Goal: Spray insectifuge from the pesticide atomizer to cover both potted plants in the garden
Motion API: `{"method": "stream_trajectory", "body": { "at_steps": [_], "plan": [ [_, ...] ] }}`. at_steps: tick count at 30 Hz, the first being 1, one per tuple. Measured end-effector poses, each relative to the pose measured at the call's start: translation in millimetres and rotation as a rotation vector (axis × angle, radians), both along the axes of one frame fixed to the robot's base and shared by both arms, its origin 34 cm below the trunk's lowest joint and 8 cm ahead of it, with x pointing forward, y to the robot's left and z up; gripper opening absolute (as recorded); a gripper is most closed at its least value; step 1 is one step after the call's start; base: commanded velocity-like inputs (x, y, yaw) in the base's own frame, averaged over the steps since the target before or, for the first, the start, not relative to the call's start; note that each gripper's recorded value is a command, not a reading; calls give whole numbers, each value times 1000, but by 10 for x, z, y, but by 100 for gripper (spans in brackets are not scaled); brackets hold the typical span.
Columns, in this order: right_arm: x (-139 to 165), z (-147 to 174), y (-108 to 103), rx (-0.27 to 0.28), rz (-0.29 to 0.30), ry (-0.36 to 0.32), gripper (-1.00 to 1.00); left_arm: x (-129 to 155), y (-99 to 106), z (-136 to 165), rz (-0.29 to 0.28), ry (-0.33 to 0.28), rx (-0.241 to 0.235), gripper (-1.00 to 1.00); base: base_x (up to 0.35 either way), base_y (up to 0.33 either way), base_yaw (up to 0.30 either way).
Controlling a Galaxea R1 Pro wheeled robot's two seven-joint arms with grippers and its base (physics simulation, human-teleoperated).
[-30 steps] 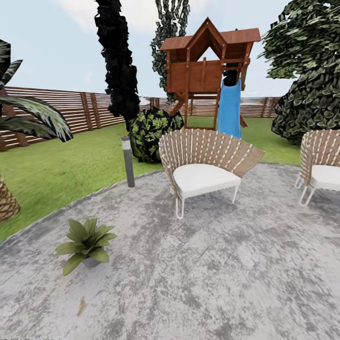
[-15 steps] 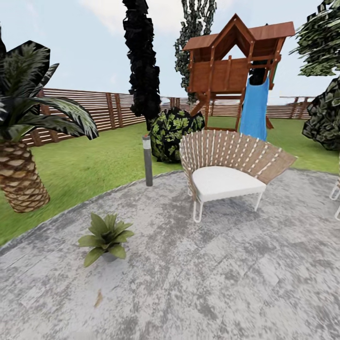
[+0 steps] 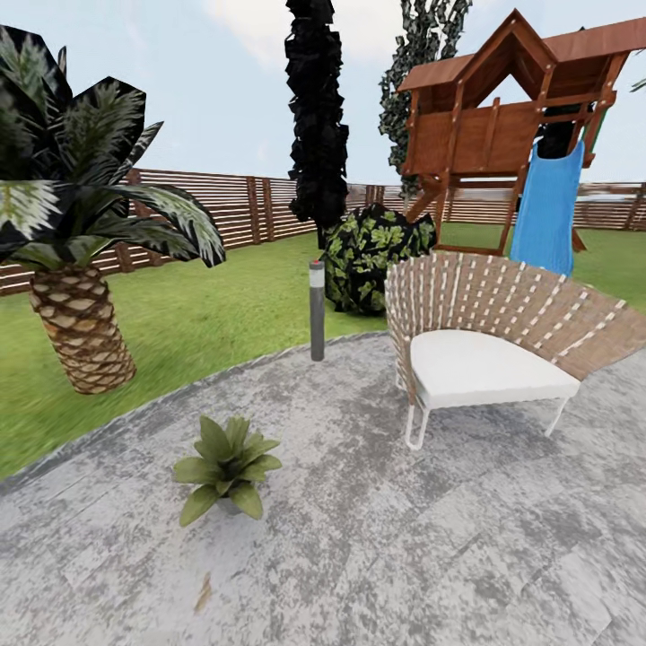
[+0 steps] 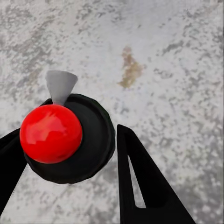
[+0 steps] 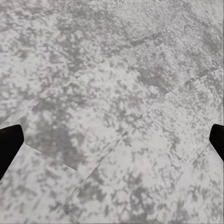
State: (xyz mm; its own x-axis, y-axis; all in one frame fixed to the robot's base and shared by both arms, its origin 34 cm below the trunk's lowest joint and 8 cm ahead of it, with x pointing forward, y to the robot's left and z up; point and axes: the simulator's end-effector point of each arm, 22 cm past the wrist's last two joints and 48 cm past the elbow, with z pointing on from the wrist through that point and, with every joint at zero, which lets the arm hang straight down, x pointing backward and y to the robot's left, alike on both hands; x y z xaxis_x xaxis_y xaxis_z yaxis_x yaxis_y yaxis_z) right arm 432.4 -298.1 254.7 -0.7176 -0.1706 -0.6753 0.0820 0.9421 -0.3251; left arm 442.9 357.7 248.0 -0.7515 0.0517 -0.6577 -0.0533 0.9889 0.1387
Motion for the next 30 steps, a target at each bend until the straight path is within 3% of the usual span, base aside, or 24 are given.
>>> {"method": "stream_trajectory", "body": {
  "at_steps": [12,30],
  "plan": [
    [-12,-16,1,0,1,5,100,-10,-10,-16,0,3,-1,-100,202,-67,264],
    [-72,-86,4,-1,3,26,100,-75,-32,-93,-2,25,-4,-100,17,0,201]
  ]
}}
